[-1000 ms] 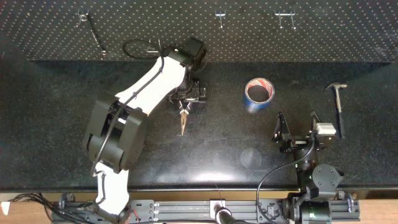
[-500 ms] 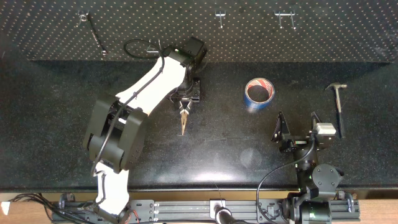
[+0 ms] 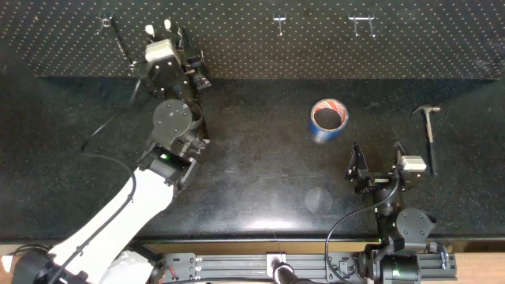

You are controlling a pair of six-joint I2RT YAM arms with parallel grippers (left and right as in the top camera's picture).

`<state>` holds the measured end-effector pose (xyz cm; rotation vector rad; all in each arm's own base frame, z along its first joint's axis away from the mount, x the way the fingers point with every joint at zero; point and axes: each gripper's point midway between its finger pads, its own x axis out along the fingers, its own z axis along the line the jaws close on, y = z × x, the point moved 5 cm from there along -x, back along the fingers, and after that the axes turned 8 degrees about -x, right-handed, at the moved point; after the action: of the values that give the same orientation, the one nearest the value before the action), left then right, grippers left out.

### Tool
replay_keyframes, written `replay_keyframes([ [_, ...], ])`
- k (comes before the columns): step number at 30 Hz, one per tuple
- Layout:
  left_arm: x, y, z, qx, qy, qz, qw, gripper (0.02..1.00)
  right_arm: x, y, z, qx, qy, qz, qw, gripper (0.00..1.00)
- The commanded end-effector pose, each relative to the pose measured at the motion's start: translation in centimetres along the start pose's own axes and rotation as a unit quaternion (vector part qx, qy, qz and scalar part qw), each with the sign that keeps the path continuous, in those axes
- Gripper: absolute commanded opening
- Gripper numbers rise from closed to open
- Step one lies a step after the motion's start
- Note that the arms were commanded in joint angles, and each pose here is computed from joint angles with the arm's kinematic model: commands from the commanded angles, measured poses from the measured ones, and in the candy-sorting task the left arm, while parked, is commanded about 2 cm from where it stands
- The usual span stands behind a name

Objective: Place Tools Onto Pegboard

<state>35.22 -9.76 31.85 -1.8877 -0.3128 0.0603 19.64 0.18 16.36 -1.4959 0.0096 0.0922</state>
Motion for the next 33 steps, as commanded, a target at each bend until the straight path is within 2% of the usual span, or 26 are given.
replay_keyframes([
  [1,2.8,0.6,0.8,0.038,-0.07,0.012,0.997,0.029,0.0,0.1,-0.1,0.004,0.002,0.0,1.0,0.987],
  [4,3.4,0.9,1.4,0.045,-0.08,0.015,0.996,0.029,0.0,0.1,-0.1,0.004,0.002,0.0,1.0,0.987],
  [6,3.8,2.0,0.0,0.04,-0.022,0.038,0.998,0.029,0.0,0.1,-0.1,0.004,0.002,0.0,1.0,0.987],
  [8,4.1,3.6,0.0,0.02,-0.024,0.053,0.998,0.027,0.0,0.1,-0.1,0.004,0.002,0.0,1.0,0.987],
  [11,4.7,5.4,-0.2,0.026,-0.016,0.064,0.998,0.029,0.0,0.1,-0.1,0.004,0.002,0.0,1.0,0.987],
  [16,5.3,4.7,0.3,0.016,-0.021,0.048,0.998,0.029,0.0,0.1,-0.1,0.004,0.002,0.0,1.0,0.987],
  [18,6.0,5.9,0.1,0.009,-0.012,0.042,0.999,0.029,0.0,0.1,-0.1,0.004,0.002,0.0,1.0,0.987],
  [26,6.4,9.2,0.5,0.033,-0.018,0.074,0.997,0.029,0.0,0.1,-0.1,0.004,0.002,0.0,1.0,0.987],
  [27,6.4,9.2,0.5,0.033,-0.018,0.074,0.997,0.467,0.0,0.1,-0.1,0.004,0.002,0.0,1.0,0.987],
  [28,6.4,9.2,0.5,0.033,-0.018,0.074,0.997,0.783,0.0,0.1,-0.1,0.004,0.002,0.0,1.0,0.987],
  [29,6.4,9.2,0.5,0.033,-0.018,0.074,0.997,0.972,0.0,0.1,-0.1,0.004,0.002,0.0,1.0,0.987],
  [31,6.4,9.2,0.4,0.033,-0.016,0.074,0.997,0.993,0.0,0.1,-0.1,0.004,0.002,0.0,1.0,0.987],
  [33,4.3,9.1,-1.8,0.045,0.011,0.101,0.994,0.996,0.0,0.1,-0.1,0.004,0.002,0.0,1.0,0.989],
])
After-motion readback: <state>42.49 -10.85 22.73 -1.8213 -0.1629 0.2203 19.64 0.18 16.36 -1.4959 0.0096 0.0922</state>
